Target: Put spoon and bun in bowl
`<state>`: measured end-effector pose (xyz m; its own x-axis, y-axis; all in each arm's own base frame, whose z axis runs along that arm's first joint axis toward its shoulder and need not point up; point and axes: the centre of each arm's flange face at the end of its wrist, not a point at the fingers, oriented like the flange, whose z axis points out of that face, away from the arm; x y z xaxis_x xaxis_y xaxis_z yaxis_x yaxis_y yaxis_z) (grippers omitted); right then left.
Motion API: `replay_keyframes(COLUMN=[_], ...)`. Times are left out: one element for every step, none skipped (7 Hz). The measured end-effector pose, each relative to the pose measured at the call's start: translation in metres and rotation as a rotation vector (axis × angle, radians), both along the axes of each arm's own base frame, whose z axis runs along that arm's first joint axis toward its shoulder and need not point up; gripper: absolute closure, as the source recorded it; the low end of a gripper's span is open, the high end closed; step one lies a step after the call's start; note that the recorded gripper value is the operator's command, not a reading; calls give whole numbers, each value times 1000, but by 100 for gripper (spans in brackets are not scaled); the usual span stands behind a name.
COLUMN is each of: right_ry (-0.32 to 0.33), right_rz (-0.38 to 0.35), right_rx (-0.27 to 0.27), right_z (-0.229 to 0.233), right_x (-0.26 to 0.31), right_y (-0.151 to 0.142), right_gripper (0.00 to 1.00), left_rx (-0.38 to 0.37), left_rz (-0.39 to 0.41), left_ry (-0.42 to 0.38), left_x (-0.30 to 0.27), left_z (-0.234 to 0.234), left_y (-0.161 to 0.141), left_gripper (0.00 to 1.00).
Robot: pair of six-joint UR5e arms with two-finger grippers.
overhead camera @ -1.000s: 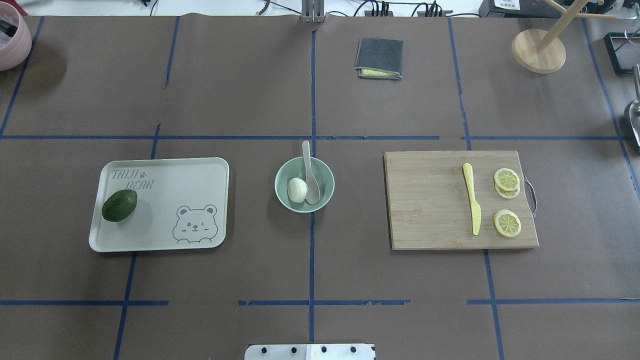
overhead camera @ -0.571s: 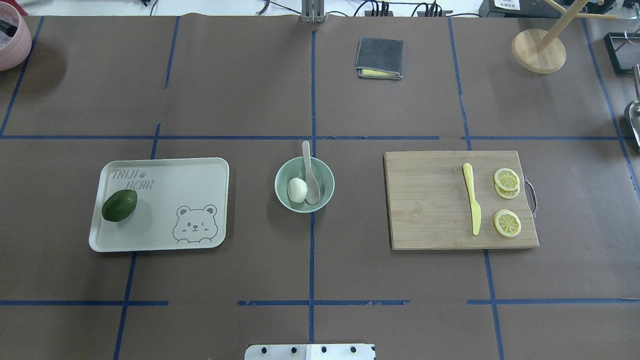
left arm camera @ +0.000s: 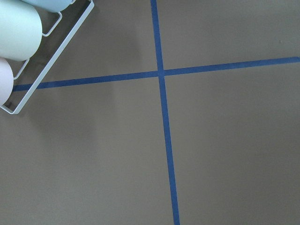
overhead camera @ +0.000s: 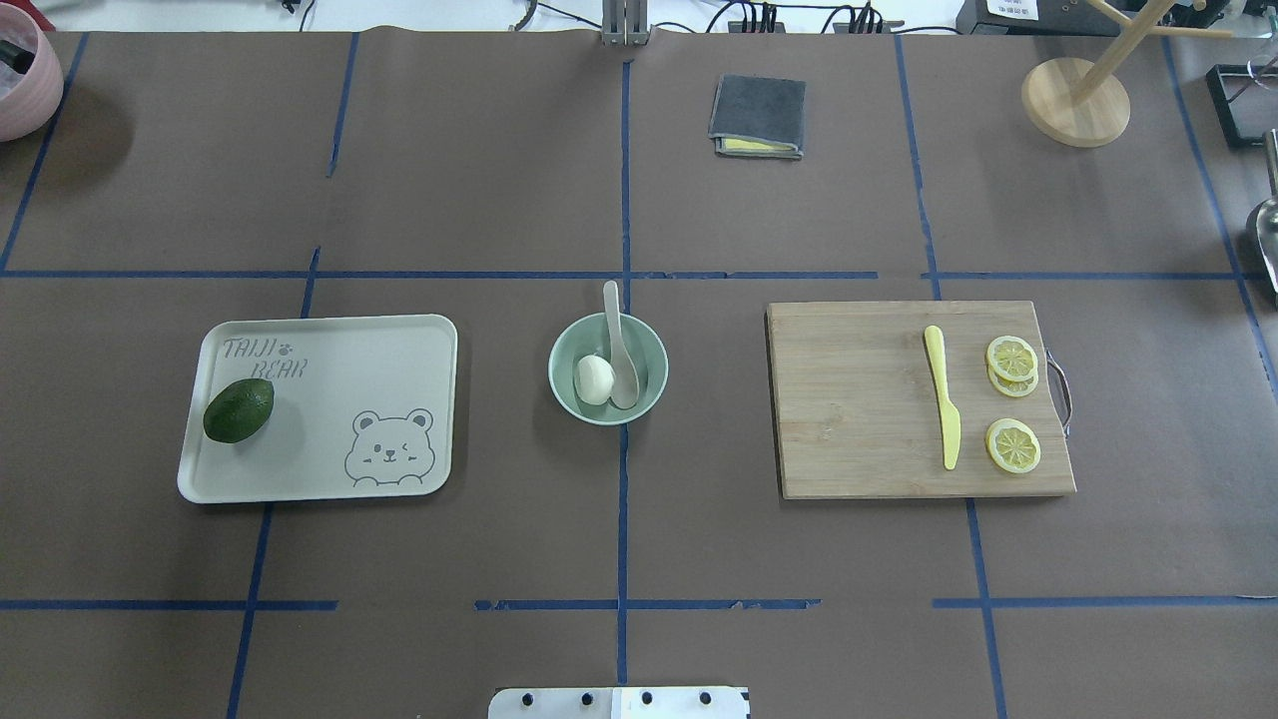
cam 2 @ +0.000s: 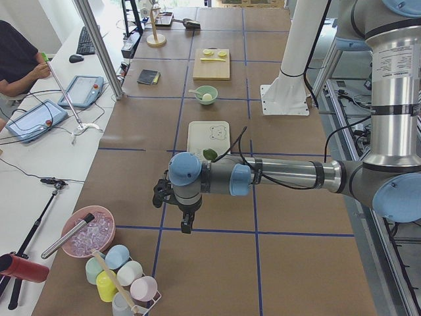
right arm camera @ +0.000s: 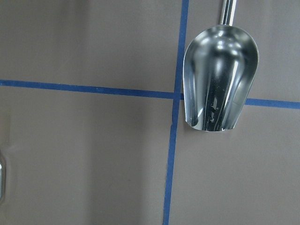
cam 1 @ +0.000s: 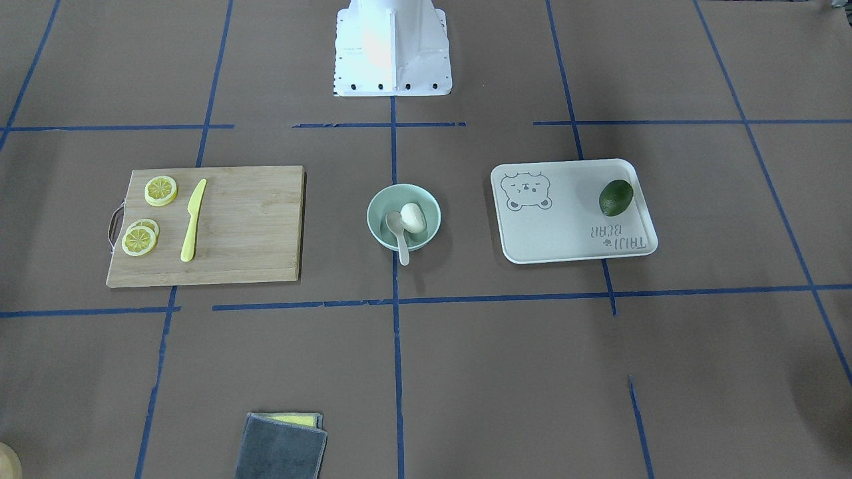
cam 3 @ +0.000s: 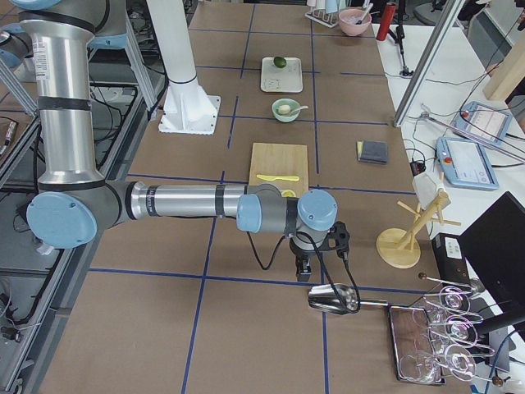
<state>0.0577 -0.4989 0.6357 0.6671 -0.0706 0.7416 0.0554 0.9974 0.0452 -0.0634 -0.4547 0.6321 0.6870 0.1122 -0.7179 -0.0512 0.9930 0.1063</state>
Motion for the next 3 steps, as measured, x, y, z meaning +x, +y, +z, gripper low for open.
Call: replay_keyframes(right_ry=[0,0,0], right_rz=[0,0,0], right_rx=[2,3,4], right_z=[-1,-1,-2], right_x=[0,0,0], right_y=[0,-1,-1], right_gripper=[0,0,0], left_rx=[0,1,2], left_rz=[0,0,-1], left_ry=[0,0,0], left_x=[0,0,0], left_z=[0,0,-1], left_y=[0,0,0], left_gripper=[0,0,0])
